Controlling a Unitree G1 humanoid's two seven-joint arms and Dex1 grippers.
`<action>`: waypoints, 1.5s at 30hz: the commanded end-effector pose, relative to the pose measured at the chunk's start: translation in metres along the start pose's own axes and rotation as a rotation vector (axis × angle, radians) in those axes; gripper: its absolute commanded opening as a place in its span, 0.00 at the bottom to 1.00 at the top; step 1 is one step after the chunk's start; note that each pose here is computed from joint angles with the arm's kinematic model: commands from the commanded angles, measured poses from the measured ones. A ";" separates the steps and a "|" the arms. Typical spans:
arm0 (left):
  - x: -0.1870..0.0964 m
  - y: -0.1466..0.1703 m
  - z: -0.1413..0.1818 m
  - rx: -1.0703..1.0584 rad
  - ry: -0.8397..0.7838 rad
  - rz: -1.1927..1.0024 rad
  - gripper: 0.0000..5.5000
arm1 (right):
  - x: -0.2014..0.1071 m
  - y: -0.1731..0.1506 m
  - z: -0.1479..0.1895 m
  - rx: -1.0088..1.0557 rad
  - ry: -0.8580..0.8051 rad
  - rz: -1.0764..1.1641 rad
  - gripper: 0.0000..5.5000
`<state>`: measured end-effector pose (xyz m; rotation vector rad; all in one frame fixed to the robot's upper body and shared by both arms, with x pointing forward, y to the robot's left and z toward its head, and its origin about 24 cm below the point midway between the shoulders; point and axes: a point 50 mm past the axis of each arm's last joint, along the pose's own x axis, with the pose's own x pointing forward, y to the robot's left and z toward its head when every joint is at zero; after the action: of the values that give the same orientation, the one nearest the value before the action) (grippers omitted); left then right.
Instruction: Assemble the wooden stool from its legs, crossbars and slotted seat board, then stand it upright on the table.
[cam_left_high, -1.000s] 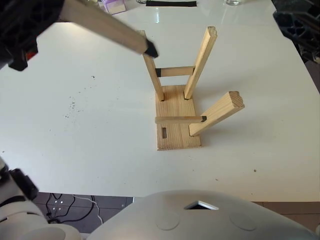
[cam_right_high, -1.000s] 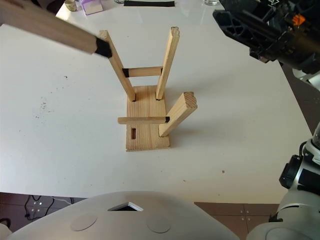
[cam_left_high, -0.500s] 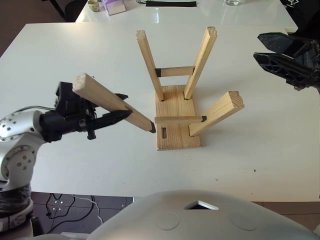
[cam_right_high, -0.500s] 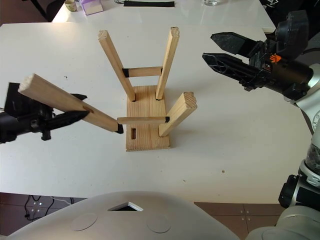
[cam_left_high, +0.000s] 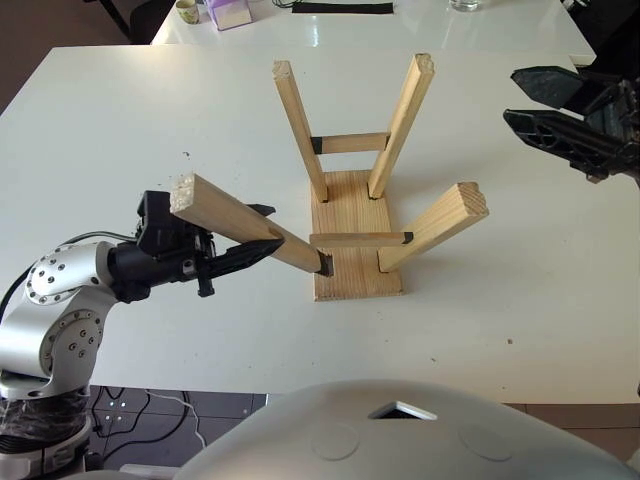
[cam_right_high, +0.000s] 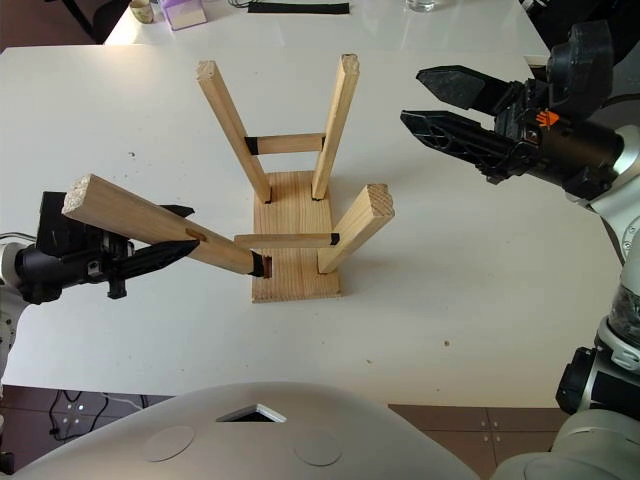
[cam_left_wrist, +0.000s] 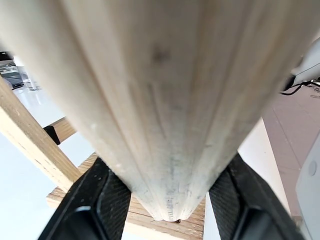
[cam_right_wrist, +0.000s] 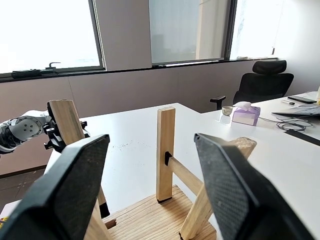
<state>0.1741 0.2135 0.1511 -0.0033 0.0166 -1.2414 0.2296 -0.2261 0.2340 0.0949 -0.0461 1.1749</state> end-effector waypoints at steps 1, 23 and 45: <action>0.007 -0.002 -0.012 0.042 0.062 -0.010 0.37 | 0.002 0.000 0.001 -0.026 0.003 0.013 0.57; 0.013 0.007 -0.014 0.133 0.089 -0.048 0.37 | 0.005 0.000 0.000 -0.037 0.010 0.044 0.57; 0.006 0.017 -0.042 0.076 0.394 -0.109 0.37 | 0.006 0.004 -0.005 -0.038 0.024 0.054 0.57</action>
<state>0.1952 0.1984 0.1353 0.2118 0.0627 -1.3642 0.2293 -0.2189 0.2295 0.0598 -0.0468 1.2277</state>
